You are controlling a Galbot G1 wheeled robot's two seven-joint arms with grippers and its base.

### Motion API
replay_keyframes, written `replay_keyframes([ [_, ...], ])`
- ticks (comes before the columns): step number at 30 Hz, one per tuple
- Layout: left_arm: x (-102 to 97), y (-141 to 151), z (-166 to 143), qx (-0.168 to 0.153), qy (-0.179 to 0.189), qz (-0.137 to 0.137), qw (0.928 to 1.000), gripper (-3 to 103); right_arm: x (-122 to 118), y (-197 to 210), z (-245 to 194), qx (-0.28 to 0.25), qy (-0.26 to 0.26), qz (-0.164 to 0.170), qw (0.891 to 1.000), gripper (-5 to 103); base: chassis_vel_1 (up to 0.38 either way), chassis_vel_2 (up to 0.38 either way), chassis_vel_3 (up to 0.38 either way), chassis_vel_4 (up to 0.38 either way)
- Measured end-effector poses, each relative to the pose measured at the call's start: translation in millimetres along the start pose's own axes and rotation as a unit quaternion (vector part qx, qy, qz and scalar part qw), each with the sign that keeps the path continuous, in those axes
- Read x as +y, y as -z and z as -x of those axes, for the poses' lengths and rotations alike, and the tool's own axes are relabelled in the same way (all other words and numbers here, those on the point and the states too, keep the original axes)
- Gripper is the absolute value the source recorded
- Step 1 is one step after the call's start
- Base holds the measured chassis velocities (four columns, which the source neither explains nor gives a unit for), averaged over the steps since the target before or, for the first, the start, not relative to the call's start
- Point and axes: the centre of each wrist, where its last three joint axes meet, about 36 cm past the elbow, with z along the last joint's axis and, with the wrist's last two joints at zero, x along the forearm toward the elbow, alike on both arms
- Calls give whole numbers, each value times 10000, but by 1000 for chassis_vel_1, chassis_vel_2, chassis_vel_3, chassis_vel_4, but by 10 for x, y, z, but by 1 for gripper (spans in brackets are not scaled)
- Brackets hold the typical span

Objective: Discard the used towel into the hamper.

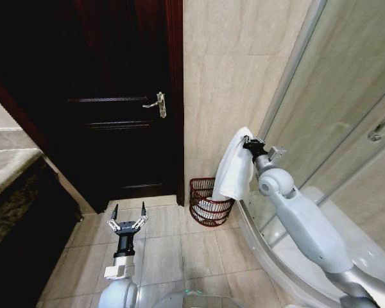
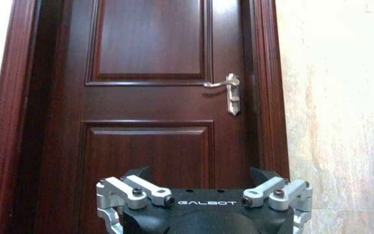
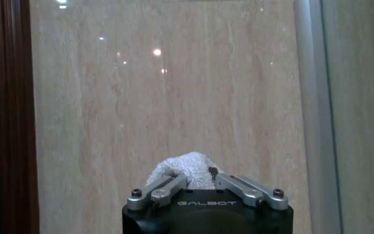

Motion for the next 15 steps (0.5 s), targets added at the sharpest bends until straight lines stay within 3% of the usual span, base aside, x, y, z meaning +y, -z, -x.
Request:
replay_keyframes([
  [15,55,86,38,108,-58,10,9999,100,13,-50,-119,9,46,-40,10000,3,-81,78,80,-77],
])
